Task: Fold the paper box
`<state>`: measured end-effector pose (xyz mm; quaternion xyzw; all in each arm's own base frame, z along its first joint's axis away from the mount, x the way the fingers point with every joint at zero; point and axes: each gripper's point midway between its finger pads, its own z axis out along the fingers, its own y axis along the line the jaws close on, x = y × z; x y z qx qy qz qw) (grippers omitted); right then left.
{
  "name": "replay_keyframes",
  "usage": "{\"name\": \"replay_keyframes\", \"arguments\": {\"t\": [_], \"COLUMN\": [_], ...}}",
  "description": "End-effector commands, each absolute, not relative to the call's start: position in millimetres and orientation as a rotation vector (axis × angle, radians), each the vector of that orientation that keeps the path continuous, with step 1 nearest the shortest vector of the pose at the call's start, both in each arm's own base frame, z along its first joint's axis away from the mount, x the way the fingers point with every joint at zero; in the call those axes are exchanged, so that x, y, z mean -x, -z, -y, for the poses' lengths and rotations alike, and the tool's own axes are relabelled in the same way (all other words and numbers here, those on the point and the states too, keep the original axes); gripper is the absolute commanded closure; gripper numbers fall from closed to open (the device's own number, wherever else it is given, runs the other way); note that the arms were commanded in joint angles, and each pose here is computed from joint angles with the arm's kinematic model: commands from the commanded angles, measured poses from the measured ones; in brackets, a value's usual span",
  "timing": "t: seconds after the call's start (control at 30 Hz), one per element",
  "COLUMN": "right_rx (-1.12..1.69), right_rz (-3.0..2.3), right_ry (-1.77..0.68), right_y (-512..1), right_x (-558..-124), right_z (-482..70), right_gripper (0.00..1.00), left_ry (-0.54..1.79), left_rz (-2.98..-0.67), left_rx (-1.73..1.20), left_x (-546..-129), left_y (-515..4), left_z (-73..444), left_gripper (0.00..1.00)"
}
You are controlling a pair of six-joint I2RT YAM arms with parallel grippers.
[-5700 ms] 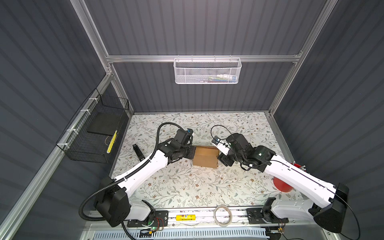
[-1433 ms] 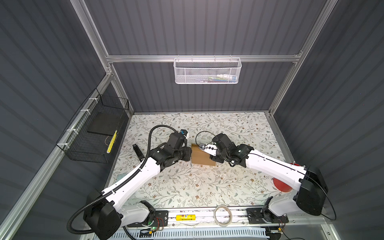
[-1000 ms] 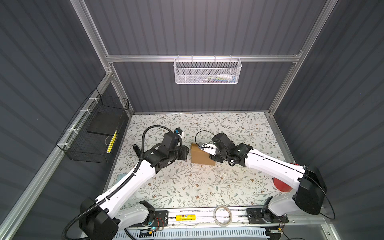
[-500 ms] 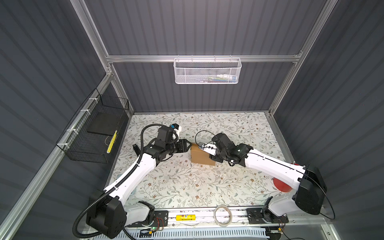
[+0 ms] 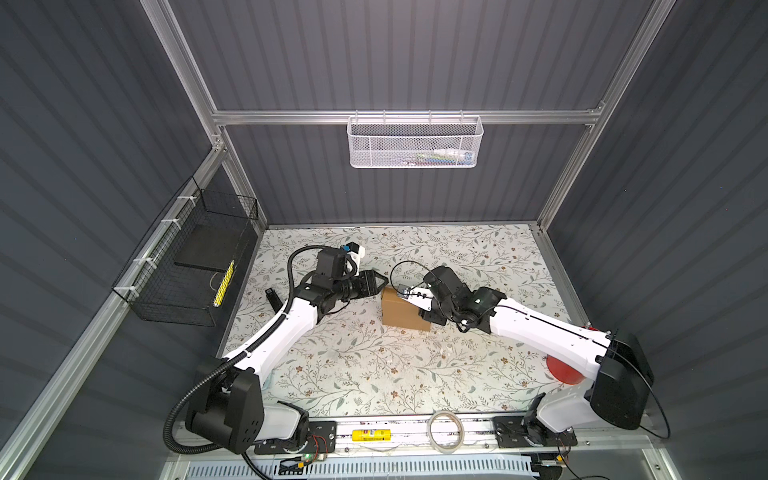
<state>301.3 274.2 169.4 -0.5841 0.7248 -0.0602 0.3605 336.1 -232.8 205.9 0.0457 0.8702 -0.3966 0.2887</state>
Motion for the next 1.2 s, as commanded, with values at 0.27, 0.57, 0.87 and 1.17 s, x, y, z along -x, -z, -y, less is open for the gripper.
{"name": "replay_keyframes", "arguments": {"t": [0.27, 0.57, 0.87, 1.17], "right_rx": [1.528, 1.528, 1.525, 1.516], "right_rz": [-1.906, -1.916, -1.919, -1.924], "right_ry": [0.147, 0.150, 0.150, 0.170], "right_y": [-162, -162, -161, -160], "right_x": [-299, -298, -298, -299], "right_z": [-272, -271, -270, -268], "right_gripper": [0.50, 0.51, 0.52, 0.51], "left_ry": [1.106, 1.107, 1.114, 1.119], "left_rz": [-2.331, -2.348, -2.361, -2.376], "left_rx": [-0.100, -0.084, -0.059, -0.040], "left_x": [-339, -336, -334, -333], "left_y": [-192, -182, -172, -161], "left_z": [234, 231, 229, 228], "left_gripper": [0.51, 0.55, 0.62, 0.67]}}
